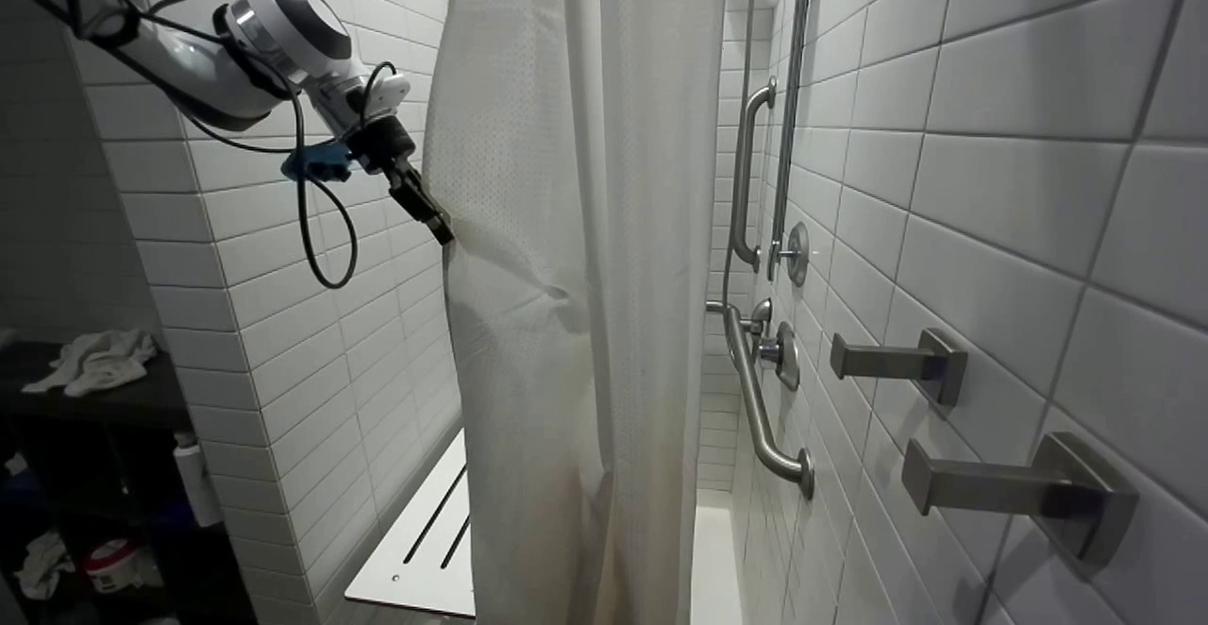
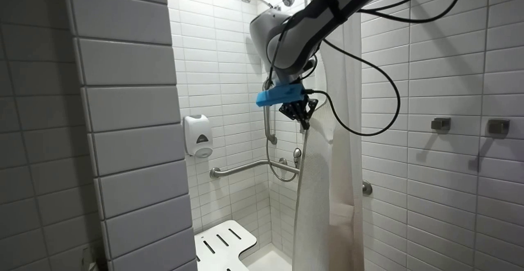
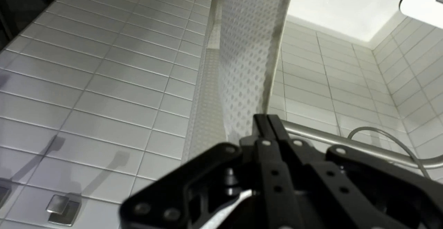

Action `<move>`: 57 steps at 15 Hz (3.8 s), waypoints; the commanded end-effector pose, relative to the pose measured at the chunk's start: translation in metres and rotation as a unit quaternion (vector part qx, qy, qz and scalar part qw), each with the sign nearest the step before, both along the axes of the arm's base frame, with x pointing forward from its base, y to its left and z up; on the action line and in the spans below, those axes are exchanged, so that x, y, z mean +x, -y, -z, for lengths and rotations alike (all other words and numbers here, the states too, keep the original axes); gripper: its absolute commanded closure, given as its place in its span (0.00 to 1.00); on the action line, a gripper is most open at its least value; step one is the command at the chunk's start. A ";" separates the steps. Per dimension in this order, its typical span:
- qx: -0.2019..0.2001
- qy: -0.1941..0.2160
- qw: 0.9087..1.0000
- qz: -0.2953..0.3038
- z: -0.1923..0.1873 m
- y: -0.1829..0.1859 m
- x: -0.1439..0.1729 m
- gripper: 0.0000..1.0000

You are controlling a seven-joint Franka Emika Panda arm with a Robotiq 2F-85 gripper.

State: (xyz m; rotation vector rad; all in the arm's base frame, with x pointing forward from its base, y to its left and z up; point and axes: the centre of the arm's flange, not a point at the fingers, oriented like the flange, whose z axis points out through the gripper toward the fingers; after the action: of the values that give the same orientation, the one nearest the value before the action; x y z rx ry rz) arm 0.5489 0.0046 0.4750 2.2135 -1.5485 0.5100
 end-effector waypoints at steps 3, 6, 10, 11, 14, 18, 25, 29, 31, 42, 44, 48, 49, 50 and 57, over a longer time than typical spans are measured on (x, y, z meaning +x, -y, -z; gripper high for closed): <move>0.032 -0.053 0.997 -0.055 -0.007 0.010 -0.002 0.99; 0.026 -0.063 0.995 -0.067 -0.008 0.008 0.000 0.99; 0.016 -0.066 0.995 -0.077 -0.013 -0.004 0.001 0.99; 0.013 -0.066 0.995 -0.079 -0.014 -0.008 0.000 0.99; 0.006 -0.065 0.994 -0.086 -0.017 -0.018 0.000 0.99; -0.010 -0.060 0.994 -0.093 -0.019 -0.030 -0.001 0.99; -0.060 -0.050 0.990 -0.114 -0.021 -0.054 -0.006 0.99; -0.072 -0.048 0.989 -0.121 -0.021 -0.062 -0.007 0.99; -0.077 -0.046 0.988 -0.123 -0.022 -0.066 -0.008 0.99; -0.124 -0.032 0.982 -0.136 -0.018 -0.098 -0.016 0.99; -0.134 -0.029 0.981 -0.136 -0.018 -0.104 -0.017 0.99; -0.152 -0.021 0.978 -0.140 -0.017 -0.114 -0.025 0.99; -0.155 -0.019 0.978 -0.141 -0.017 -0.116 -0.028 0.99; -0.155 -0.019 0.977 -0.143 -0.018 -0.117 -0.032 0.99; -0.155 -0.010 0.977 -0.146 -0.019 -0.119 -0.061 0.99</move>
State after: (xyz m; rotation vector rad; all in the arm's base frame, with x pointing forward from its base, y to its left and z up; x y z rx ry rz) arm 0.5108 0.1252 0.4859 2.2116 -1.0497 0.7078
